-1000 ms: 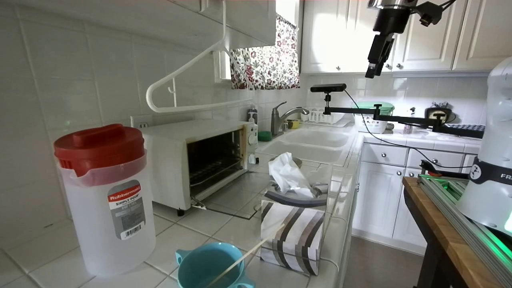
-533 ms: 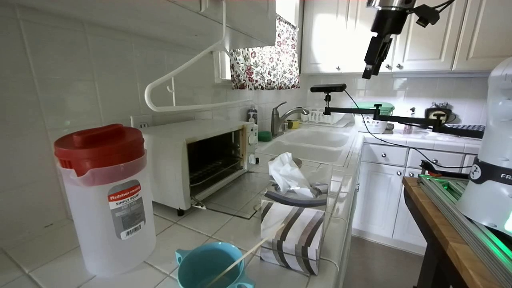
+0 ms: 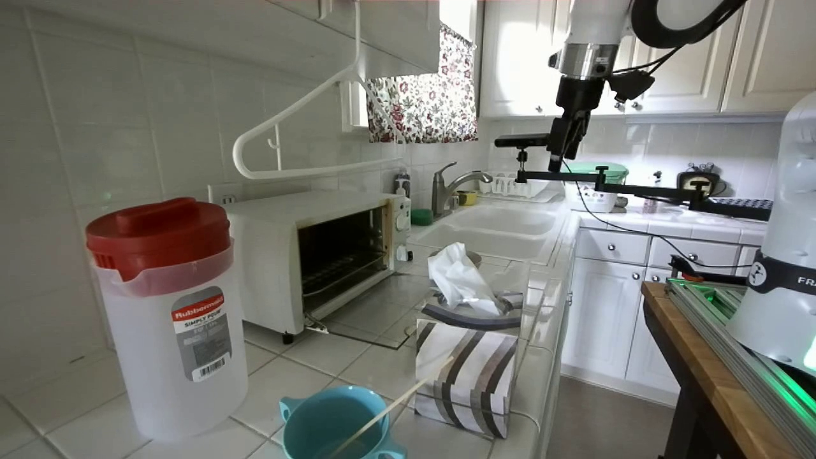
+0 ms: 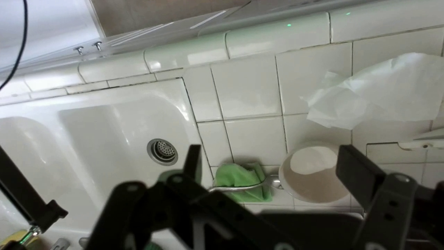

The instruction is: Use the paper towel to clean the top of the grill

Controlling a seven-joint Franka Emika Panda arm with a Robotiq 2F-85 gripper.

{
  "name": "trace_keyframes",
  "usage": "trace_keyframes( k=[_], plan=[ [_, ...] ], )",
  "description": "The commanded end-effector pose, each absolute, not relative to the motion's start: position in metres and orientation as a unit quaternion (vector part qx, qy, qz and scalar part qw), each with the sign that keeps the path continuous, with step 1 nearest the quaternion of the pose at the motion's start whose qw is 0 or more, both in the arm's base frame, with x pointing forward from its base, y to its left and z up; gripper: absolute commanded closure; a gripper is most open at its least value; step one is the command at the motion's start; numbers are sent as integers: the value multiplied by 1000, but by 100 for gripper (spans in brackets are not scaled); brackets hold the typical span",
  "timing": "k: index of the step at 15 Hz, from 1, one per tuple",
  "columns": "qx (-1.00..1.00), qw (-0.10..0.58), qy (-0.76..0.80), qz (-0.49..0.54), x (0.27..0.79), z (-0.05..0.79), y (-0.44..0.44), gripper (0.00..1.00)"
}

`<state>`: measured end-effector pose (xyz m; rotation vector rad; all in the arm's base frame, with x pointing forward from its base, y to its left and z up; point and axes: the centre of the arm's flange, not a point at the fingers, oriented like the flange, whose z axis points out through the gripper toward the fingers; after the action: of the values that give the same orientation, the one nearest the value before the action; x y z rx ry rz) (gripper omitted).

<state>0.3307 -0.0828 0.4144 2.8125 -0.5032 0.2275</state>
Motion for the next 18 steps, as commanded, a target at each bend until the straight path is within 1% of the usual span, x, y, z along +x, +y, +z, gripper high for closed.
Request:
trace_keyframes(
  k=[1, 2, 3, 4, 5, 8, 11, 15, 18],
  plan=[
    [972, 83, -189, 113, 332, 397, -87, 0],
    [975, 44, -185, 119, 336, 398, -87, 0],
    [977, 20, -178, 114, 338, 397, -84, 0],
    [982, 34, -165, 82, 343, 395, -77, 0],
    [976, 55, -184, 102, 346, 403, -82, 0],
    [980, 48, -172, 86, 347, 395, -74, 0],
    [974, 33, -166, 148, 350, 399, -74, 0],
    [945, 0, -169, 279, 372, 405, -69, 0],
    [927, -22, -168, 334, 386, 403, -63, 0]
  ],
)
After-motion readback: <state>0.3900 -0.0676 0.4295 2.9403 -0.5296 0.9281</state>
